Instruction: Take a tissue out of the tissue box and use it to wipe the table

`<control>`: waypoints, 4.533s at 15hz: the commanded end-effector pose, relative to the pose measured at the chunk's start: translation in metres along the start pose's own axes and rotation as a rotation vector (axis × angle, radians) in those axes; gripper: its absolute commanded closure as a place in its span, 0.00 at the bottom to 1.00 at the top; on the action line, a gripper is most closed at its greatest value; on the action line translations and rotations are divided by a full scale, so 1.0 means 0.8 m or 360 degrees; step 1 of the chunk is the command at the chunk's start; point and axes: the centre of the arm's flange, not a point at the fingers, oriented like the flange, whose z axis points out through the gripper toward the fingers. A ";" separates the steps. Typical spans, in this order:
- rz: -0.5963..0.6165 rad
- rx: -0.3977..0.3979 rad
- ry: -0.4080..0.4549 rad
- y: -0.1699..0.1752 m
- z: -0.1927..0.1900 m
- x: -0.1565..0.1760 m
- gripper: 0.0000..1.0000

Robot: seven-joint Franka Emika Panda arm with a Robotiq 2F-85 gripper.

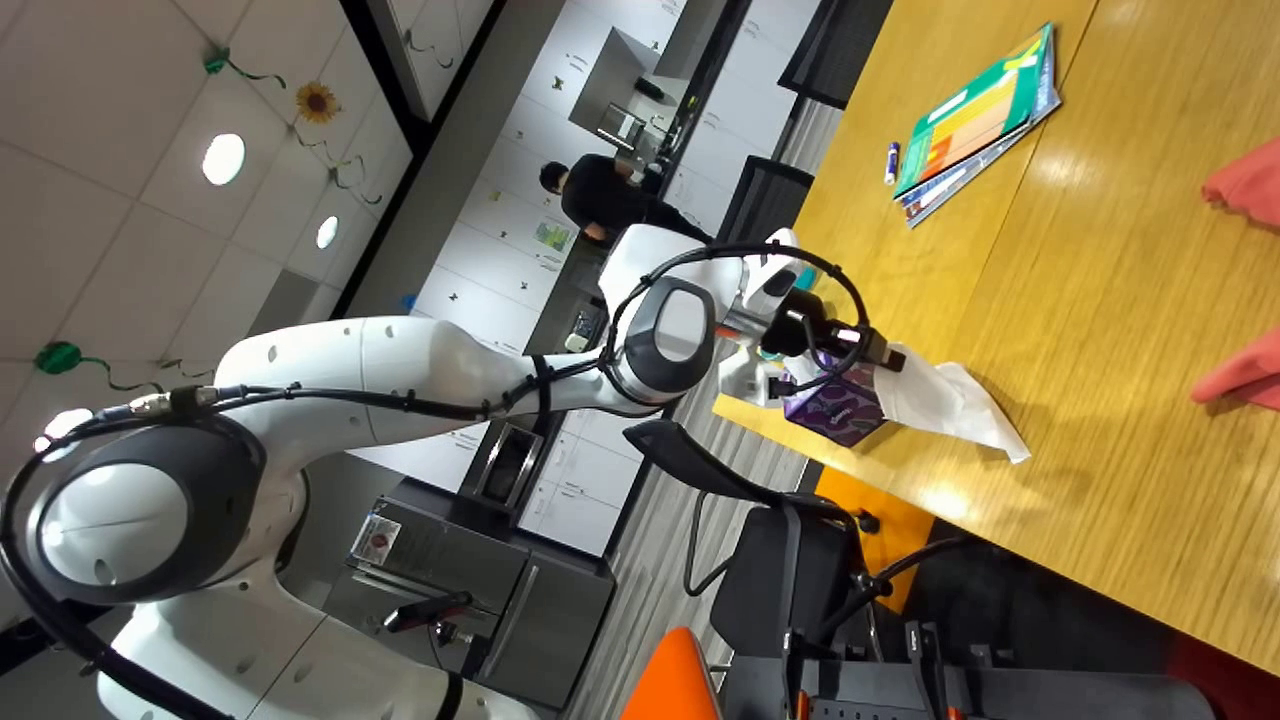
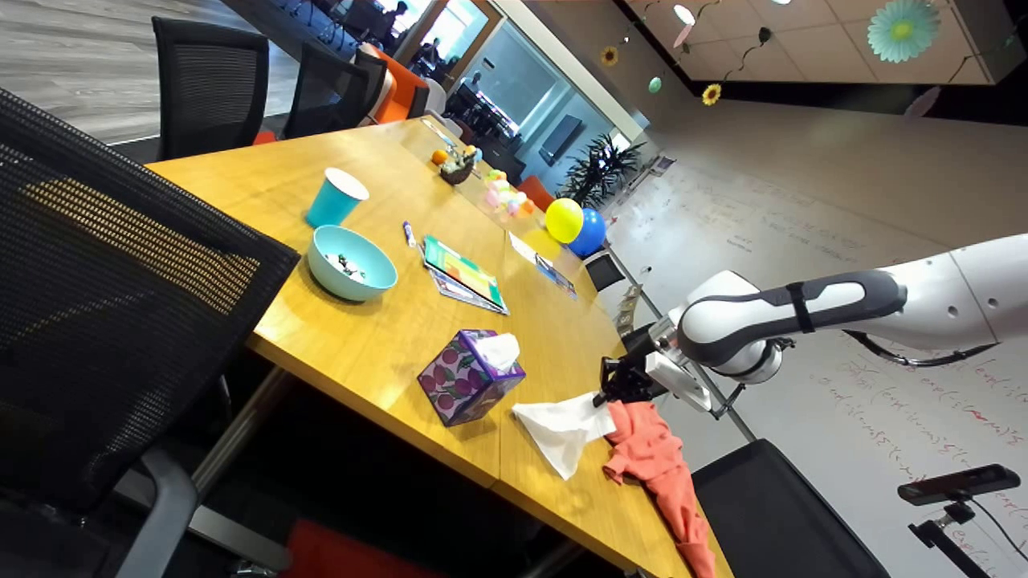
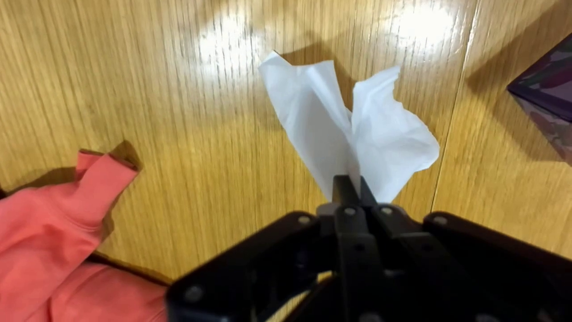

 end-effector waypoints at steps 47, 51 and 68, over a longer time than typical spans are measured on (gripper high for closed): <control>0.0798 -0.0102 0.0248 0.087 0.169 0.121 1.00; 0.1006 -0.0183 0.0304 0.132 0.169 0.125 1.00; 0.0351 0.0070 -0.0124 -0.071 0.180 0.072 1.00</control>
